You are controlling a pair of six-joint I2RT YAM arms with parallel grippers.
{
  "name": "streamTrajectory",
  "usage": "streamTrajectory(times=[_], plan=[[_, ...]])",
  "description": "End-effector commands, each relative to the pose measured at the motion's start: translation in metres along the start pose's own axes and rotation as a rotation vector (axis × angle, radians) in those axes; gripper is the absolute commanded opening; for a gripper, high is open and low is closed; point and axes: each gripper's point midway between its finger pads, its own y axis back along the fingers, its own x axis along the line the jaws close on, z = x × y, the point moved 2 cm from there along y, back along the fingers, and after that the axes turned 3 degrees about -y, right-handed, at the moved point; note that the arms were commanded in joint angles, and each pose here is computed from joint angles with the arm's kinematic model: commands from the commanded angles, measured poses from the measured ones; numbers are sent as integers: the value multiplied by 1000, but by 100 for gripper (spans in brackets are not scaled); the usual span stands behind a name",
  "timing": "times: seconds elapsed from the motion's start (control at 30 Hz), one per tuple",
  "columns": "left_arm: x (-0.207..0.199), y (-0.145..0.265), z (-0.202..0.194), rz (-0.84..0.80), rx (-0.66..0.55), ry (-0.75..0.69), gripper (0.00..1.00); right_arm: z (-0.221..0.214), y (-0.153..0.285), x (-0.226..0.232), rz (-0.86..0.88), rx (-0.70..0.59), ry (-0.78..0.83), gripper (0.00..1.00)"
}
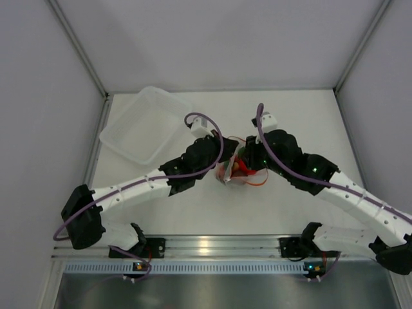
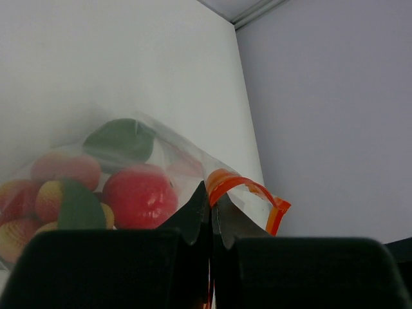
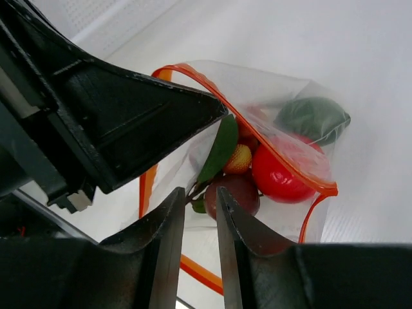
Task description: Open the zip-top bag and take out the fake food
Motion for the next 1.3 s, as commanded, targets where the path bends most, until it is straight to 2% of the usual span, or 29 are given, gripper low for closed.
streamTrajectory(times=[0.0,0.23,0.5,0.63,0.8,0.9,1.17,1.27], plan=[[-40,3,19,-82,-65,153,0,-5,4,-11,-42,-27,17,27],[-57,13,2,-82,-73,245,0,-26,-15,-46,-170,7,29,28],[-72,29,-20,-106,-34,290,0,-13,-23,-102,-372,62,71,32],[-51,28,-20,-53,-75,240,0,-12,-30,-104,-348,98,71,32],[-1,25,-37,44,-73,234,0,-42,-44,-90,-228,195,67,32],[20,27,-45,86,-71,234,0,-53,-49,-82,-174,210,65,32],[19,27,-48,74,-52,190,0,-79,-49,-66,-139,272,107,35],[12,24,-52,61,-29,175,0,-86,-43,-60,-120,282,123,41]])
